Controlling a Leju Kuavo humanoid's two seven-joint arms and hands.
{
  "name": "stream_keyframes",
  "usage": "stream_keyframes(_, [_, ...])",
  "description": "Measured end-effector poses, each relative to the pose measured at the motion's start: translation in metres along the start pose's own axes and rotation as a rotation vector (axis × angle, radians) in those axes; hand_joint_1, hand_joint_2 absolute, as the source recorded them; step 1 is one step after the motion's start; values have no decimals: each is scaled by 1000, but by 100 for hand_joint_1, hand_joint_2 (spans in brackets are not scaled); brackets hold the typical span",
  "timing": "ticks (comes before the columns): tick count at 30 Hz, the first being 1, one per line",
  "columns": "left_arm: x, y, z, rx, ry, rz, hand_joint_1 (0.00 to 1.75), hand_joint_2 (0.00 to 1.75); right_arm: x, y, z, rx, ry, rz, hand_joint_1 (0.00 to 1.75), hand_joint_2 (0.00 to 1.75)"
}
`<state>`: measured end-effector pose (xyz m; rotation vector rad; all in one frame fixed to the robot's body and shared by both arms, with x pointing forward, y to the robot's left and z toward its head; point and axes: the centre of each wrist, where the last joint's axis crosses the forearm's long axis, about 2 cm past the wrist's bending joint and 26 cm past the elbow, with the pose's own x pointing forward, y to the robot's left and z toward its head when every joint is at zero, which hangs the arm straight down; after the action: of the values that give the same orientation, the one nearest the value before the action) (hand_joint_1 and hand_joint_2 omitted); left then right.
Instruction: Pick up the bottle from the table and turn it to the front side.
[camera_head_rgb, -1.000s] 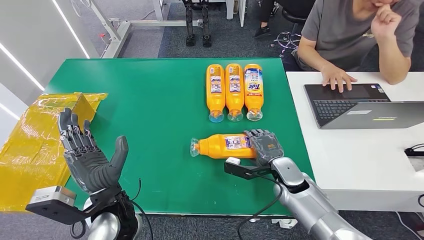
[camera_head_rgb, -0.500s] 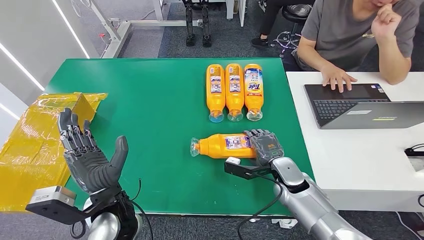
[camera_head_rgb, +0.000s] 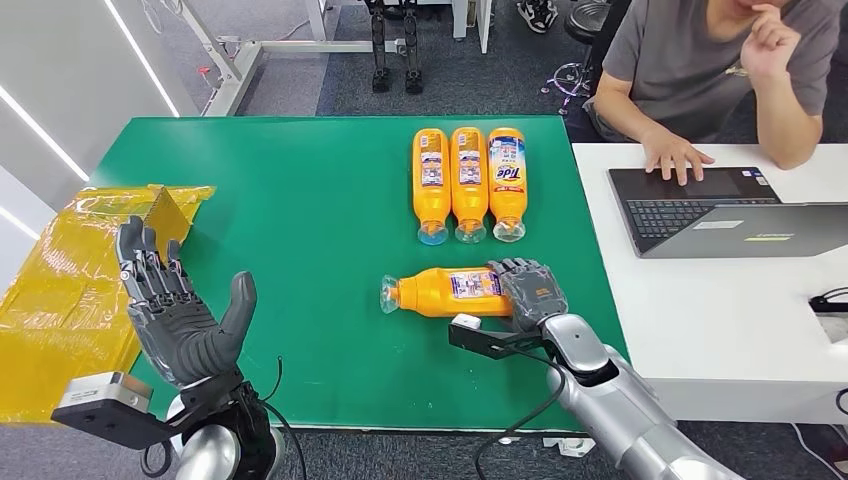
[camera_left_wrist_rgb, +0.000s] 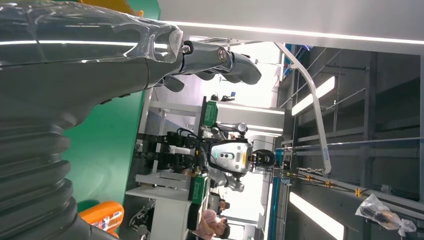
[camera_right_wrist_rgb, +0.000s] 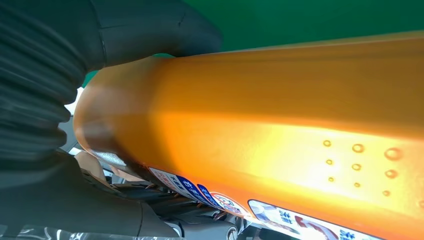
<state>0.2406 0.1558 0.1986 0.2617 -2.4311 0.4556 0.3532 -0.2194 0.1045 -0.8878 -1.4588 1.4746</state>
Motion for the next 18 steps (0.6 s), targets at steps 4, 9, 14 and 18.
stream_keyframes(4, [0, 0, 0, 0, 0, 0, 0, 175, 0, 0, 0, 0, 0, 0, 175, 175])
stream_keyframes(9, [0, 0, 0, 0, 0, 0, 0, 175, 0, 0, 0, -1, -1, 0, 175, 175])
stream_keyframes(14, [0, 0, 0, 0, 0, 0, 0, 175, 0, 0, 0, -1, -1, 0, 175, 175])
stream_keyframes(18, [0, 0, 0, 0, 0, 0, 0, 175, 0, 0, 0, -1, -1, 0, 175, 175])
